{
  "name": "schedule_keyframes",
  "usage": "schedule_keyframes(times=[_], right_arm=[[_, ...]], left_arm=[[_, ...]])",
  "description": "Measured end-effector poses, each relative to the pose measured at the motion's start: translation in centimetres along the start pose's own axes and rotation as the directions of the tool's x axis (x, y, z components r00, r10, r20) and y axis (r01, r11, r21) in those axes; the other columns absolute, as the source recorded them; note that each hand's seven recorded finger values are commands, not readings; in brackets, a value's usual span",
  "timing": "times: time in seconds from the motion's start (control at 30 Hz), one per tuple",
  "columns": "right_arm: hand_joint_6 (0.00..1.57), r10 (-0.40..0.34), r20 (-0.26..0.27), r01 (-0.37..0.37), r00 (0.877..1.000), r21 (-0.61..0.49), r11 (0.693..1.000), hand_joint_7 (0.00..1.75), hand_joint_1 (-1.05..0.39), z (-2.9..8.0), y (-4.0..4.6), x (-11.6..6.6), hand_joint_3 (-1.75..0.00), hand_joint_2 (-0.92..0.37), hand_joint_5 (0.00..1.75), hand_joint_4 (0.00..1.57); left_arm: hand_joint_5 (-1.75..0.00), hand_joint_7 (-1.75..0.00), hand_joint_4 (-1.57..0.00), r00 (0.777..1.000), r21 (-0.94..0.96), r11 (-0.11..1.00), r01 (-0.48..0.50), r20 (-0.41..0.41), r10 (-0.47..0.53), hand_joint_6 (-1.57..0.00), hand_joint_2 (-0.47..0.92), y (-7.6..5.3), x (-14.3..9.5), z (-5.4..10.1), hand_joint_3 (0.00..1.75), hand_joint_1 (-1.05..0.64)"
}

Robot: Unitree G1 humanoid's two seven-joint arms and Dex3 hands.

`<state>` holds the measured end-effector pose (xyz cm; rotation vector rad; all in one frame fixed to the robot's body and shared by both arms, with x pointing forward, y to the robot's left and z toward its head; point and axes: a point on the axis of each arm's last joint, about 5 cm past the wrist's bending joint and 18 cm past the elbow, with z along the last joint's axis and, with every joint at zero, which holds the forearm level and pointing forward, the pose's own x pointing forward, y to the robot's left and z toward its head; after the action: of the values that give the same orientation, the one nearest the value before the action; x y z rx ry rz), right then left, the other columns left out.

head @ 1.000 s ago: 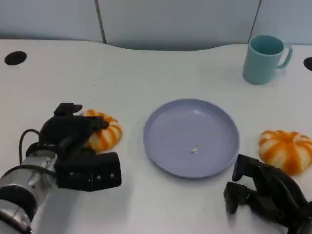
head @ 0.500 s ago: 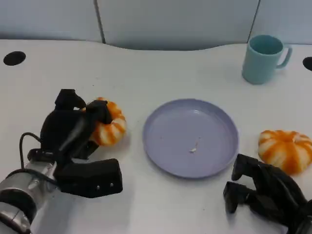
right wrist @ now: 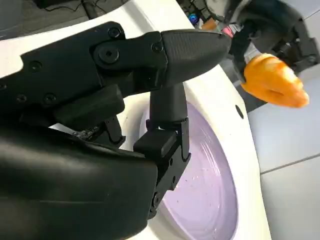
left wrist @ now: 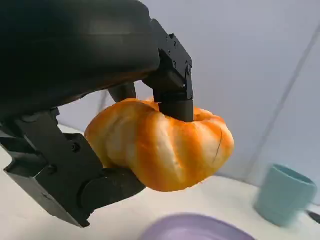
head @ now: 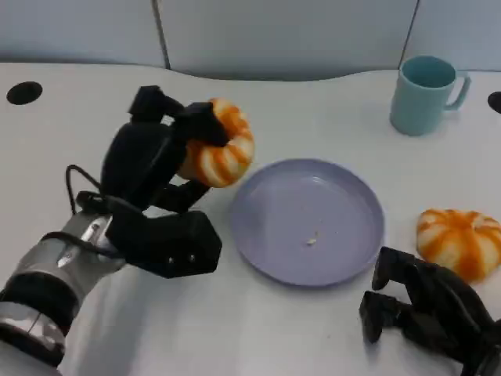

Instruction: Grasp the bread from the table and place it into the plate.

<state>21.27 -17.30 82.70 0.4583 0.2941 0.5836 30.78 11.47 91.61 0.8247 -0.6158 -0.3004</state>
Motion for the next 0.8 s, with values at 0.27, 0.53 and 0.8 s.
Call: schedule_keyframes(times=[0.27,0.53,0.8], right_arm=[[0.66,0.004,0.012,-0.003,1.0,-0.004,1.0,1.55,-0.52,-0.1,0.01,0.1,-0.34,-0.92,1.75,0.75],[0.67,0.001,0.009,-0.001,1.0,-0.001,1.0,1.55,-0.51,-0.1,-0.03,0.1,-0.34,-0.92,1.75,0.75],[0.64,0.018,0.019,-0.018,1.0,0.019,1.0,1.53,-0.5,-0.3,0.34,0.4,-0.35,-0.92,1.75,0.73]], left_arm=[[-1.75,-1.75,-0.92,0.992,-0.06,0.995,0.076,0.103,-0.07,-0.75,0.37,0.1,1.7,2.0,1.42,-0.17],[-1.75,-1.75,-0.96,0.986,-0.103,0.985,0.135,0.117,-0.123,-0.79,0.38,0.0,1.9,2.4,1.47,-0.2],[-1.75,-1.75,-1.05,0.902,-0.149,0.894,0.423,0.158,-0.401,-0.88,0.37,-3.2,3.7,5.1,1.65,-0.36]])
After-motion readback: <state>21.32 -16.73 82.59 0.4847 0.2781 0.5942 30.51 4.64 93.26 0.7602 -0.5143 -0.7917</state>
